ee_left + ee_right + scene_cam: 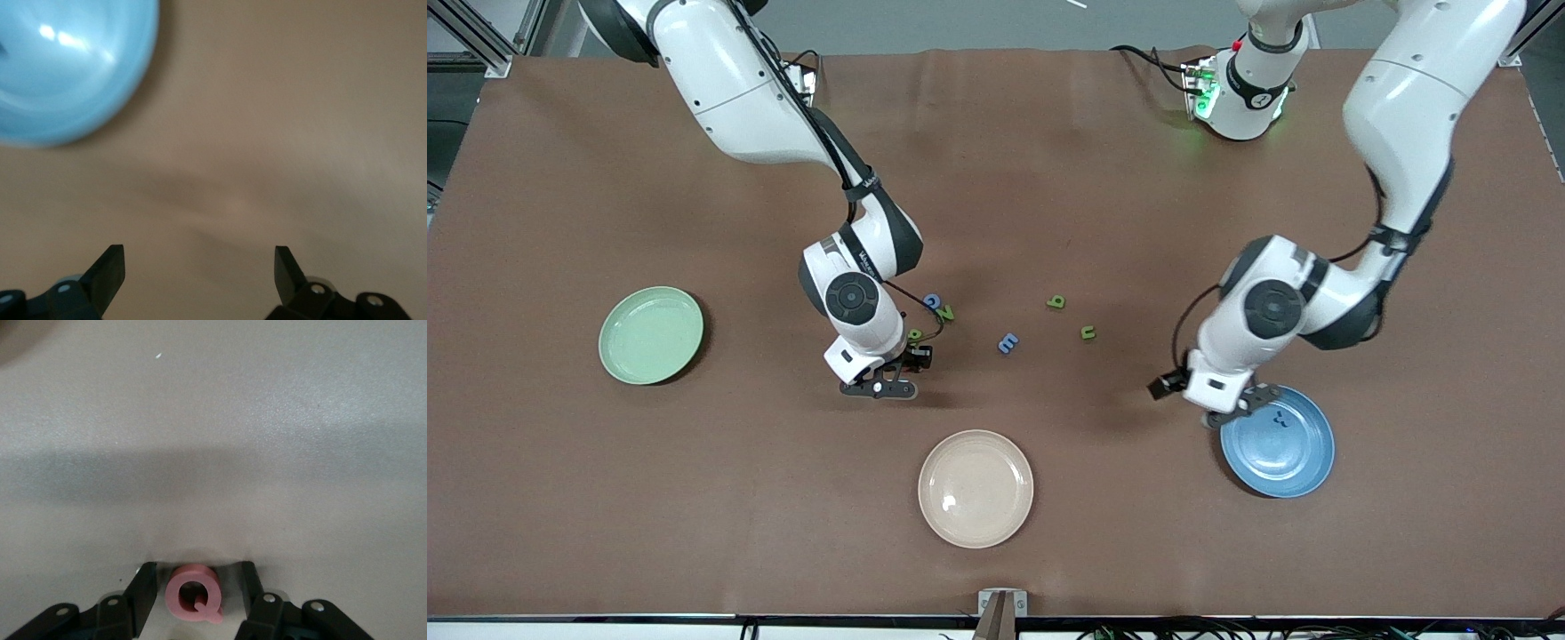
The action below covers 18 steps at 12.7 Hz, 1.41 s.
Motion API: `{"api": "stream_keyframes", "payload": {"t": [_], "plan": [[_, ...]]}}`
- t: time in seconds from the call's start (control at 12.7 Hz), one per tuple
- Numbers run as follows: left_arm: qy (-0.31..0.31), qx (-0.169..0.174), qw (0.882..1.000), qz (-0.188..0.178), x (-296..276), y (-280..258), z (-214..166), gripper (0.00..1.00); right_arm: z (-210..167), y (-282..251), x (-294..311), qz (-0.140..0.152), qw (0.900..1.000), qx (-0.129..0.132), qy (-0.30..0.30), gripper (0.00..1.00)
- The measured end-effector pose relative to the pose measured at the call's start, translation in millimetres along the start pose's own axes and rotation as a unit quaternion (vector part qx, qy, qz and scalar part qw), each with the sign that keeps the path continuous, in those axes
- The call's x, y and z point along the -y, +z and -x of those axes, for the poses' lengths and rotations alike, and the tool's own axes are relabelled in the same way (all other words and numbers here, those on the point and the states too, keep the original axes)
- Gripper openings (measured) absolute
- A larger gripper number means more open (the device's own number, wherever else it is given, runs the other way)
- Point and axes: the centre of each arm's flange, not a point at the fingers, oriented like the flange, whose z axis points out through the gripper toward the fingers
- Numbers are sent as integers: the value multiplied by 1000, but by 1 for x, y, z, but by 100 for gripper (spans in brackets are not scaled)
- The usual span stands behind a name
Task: Sort upper and lower case letters into plates
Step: 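Grasp the green s with the left gripper while the right gripper holds Q, then place the Q in the green plate while the left gripper drops s in blue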
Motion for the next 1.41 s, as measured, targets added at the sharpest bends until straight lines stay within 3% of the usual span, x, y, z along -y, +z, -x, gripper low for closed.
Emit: {"api": "stream_keyframes", "payload": {"t": [0.16, 0.24, 0.31, 0.55, 0.79, 1.02, 1.18, 1.26, 1.34, 1.41], "plan": [[1, 14, 1000, -8, -33, 17, 47, 95, 1, -1, 2, 0, 1000, 1, -1, 47], [7, 21, 1000, -11, -48, 26, 70, 95, 1, -1, 2, 0, 1000, 1, -1, 47], [13, 28, 999, -14, -60, 34, 90, 93, 1, -3, 2, 0, 1000, 1, -2, 38], [31, 42, 998, -26, -72, 53, 125, 90, 3, -3, 3, 2, 1000, 4, -3, 37], [33, 46, 998, -24, -66, 64, 131, 78, 4, -4, 3, 4, 1000, 7, -4, 37], [35, 49, 998, -20, -64, 70, 135, 72, 16, -32, 3, 41, 997, 64, -11, 37], [35, 48, 998, -15, -66, 70, 136, 51, 21, -98, -13, 63, 993, 99, -26, 37], [35, 48, 998, -15, -66, 69, 136, 47, 23, -135, -30, 67, 991, 110, -35, 37], [34, 48, 998, -14, -66, 69, 135, 44, 25, -167, -55, 63, 990, 114, -49, 37], [34, 47, 998, -13, -67, 68, 134, 33, 27, -187, -87, 56, 989, 116, -68, 37]]}}
